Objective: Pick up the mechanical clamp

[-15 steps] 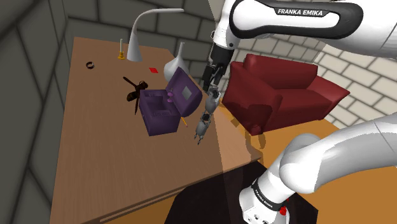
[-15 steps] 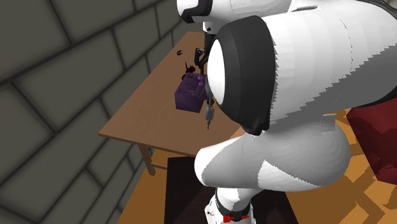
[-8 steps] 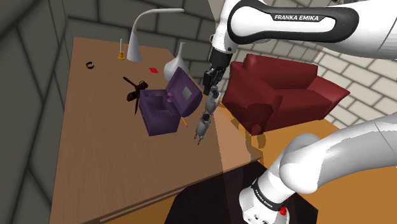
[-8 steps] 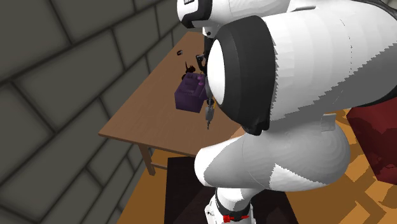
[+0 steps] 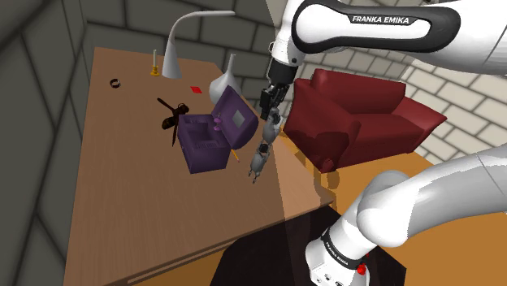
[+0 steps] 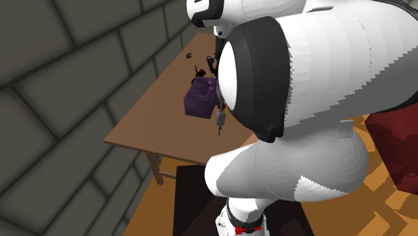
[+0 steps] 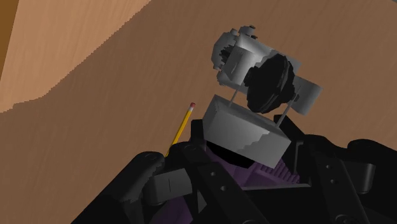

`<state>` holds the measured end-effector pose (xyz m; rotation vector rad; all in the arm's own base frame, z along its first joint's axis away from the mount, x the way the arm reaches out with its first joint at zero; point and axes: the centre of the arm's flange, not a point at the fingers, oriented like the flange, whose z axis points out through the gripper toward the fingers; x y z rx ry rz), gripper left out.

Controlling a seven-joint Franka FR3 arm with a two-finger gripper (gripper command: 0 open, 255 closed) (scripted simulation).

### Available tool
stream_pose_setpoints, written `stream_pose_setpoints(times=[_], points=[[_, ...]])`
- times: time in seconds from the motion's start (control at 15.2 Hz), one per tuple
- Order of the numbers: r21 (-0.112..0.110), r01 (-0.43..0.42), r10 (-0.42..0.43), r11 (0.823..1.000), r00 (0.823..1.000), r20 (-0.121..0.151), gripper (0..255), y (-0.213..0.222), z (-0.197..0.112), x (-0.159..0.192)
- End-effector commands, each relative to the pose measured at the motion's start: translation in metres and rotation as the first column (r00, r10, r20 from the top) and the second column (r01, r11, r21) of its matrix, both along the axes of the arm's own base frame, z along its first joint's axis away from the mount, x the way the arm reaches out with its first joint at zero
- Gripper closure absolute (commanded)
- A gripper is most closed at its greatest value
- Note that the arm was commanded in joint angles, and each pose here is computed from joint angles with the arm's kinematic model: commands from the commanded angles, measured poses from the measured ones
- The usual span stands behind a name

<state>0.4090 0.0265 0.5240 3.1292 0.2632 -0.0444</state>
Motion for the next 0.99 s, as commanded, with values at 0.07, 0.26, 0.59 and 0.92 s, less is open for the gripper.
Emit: stream_pose_setpoints(times=[0.07,0.26,0.59,0.92], points=[[0.0,0.0,0.0,1.0,1.0,0.0,255,0.001,0.015,0.0],[0.0,0.0,0.0,1.0,1.0,0.0,255,0.001,0.031,0.0],[0.0,0.0,0.0,1.0,1.0,0.0,255,0.001,0.057,0.0],[0.0,0.0,0.0,1.0,1.0,0.0,255,0.001,0.074,0.0]])
